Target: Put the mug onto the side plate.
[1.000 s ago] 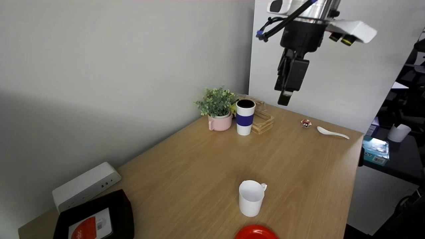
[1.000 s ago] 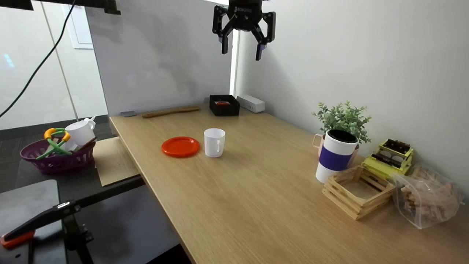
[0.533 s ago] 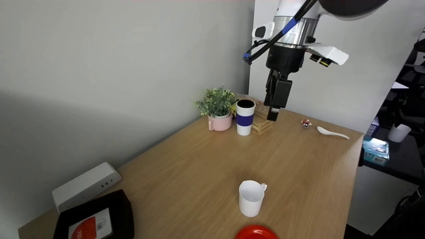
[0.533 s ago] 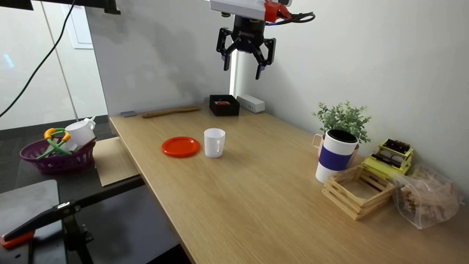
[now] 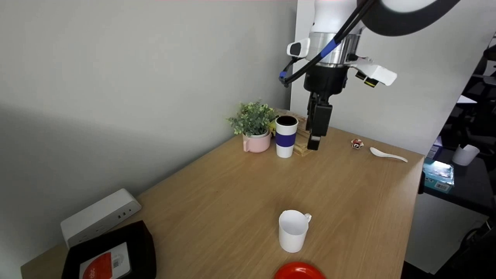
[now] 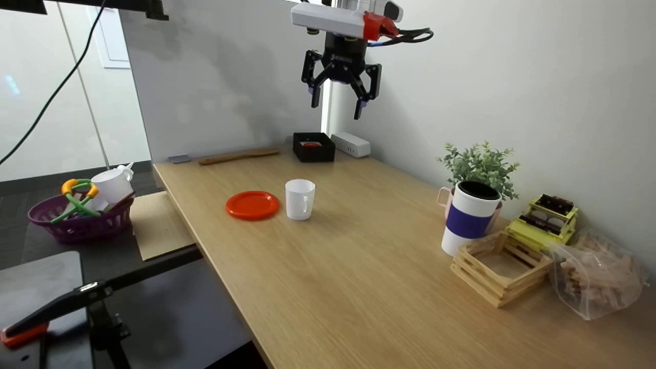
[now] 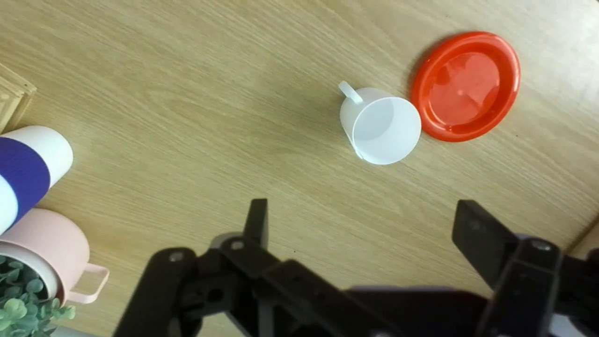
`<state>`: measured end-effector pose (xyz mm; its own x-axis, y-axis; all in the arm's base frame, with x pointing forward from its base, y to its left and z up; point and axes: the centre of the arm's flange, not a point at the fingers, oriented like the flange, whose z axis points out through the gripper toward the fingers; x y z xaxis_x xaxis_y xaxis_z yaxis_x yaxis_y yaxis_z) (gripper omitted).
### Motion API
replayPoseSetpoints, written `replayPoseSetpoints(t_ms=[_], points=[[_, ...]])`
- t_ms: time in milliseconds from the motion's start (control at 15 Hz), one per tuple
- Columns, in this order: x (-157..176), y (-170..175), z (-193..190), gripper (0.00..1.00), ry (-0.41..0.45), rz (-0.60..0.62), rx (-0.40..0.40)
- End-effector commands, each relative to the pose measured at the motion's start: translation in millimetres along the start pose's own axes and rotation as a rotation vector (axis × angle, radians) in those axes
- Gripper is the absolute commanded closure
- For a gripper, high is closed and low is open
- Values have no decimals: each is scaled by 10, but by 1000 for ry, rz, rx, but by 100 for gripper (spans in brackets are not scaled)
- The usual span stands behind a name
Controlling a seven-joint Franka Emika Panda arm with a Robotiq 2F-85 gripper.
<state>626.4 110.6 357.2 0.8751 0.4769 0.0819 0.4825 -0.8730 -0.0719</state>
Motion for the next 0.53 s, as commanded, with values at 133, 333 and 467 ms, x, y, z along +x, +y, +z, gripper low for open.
replayPoseSetpoints(t_ms=[133, 333, 467], points=[[504, -120, 375, 0, -117, -13, -1], [732, -157, 585, 0, -182, -42, 20], [908, -135, 779, 0, -231, -58, 49]])
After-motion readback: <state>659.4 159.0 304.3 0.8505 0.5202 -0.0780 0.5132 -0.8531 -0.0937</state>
